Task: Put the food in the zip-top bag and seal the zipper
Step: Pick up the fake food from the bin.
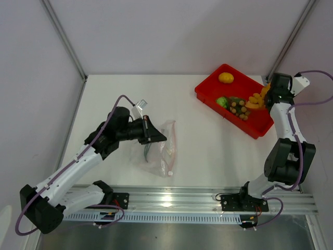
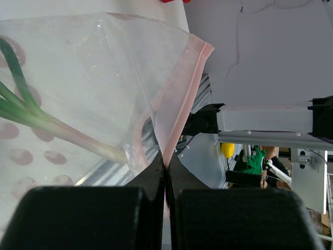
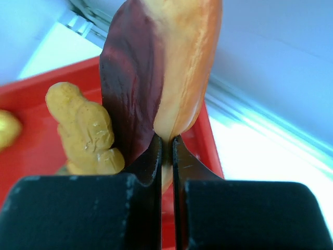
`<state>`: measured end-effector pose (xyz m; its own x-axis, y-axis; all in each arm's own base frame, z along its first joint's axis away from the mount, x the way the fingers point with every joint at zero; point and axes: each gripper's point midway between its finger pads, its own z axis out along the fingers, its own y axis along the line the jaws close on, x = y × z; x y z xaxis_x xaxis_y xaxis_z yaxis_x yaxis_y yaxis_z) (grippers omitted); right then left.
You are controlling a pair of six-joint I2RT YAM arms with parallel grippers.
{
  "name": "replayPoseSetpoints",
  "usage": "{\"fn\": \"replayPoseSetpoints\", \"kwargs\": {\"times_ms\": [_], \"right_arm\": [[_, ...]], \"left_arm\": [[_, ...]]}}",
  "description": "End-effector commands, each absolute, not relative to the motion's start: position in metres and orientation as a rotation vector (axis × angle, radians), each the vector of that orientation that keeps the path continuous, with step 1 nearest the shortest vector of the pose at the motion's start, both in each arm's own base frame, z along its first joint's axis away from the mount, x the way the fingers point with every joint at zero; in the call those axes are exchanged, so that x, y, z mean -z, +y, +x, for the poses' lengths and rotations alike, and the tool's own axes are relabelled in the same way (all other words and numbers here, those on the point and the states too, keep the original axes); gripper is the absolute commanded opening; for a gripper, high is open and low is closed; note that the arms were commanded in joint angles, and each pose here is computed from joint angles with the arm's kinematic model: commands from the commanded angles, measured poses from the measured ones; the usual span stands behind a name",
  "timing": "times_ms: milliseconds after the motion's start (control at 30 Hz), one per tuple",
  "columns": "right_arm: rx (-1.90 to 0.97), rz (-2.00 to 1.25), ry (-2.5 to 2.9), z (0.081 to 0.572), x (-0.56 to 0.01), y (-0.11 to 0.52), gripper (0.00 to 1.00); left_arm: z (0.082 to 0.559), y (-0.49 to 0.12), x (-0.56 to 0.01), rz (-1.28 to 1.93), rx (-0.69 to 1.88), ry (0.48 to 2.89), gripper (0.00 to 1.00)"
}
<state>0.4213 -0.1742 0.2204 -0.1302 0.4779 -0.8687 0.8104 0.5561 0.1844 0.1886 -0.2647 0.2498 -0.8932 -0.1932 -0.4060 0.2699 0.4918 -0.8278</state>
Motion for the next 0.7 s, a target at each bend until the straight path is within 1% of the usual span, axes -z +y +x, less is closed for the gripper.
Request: {"fn": "replayPoseSetpoints", "kwargs": {"times_ms": [0, 100, 133, 167, 233, 267, 367, 533, 633, 667], "right_arm": [[0.616, 0.977, 1.764, 0.419, -0.228, -0.171, 0.00], [0.693, 0.958, 1.757, 0.425, -0.230, -0.173, 0.00], [0.725, 0.943, 1.788, 0.431, -0.221, -0.173, 0.00], [0.740, 0.936, 1.769, 0.438, -0.230, -0.174, 0.00], [0.815, 0.913, 1.784, 0.446, -0.226, -0.174, 0.00], [0.833, 0.902, 1.771, 0.452, -0.237, -0.174, 0.00], [0.902, 0.883, 1.790, 0.455, -0.235, -0.173, 0.00], [0.906, 0.937, 1.789, 0.438, -0.233, -0.180, 0.00], [0.899, 0.962, 1.750, 0.419, -0.245, -0.183, 0.00], [0.891, 0.973, 1.714, 0.411, -0.259, -0.184, 0.00]], "left_arm": [[0.184, -0.263, -0.282, 0.064, 1.462, 2.183, 0.00], [0.181, -0.262, -0.278, 0.055, 1.459, 2.198, 0.01], [0.181, -0.263, -0.278, 0.056, 1.464, 2.201, 0.01], [0.181, -0.263, -0.277, 0.057, 1.463, 2.206, 0.01], [0.183, -0.264, -0.276, 0.059, 1.463, 2.211, 0.01], [0.184, -0.265, -0.276, 0.064, 1.461, 2.215, 0.01], [0.187, -0.267, -0.277, 0.076, 1.460, 2.219, 0.01], [0.191, -0.270, -0.276, 0.094, 1.451, 2.230, 0.01], [0.192, -0.273, -0.277, 0.101, 1.456, 2.238, 0.00], [0.192, -0.273, -0.277, 0.103, 1.457, 2.239, 0.01]]}}
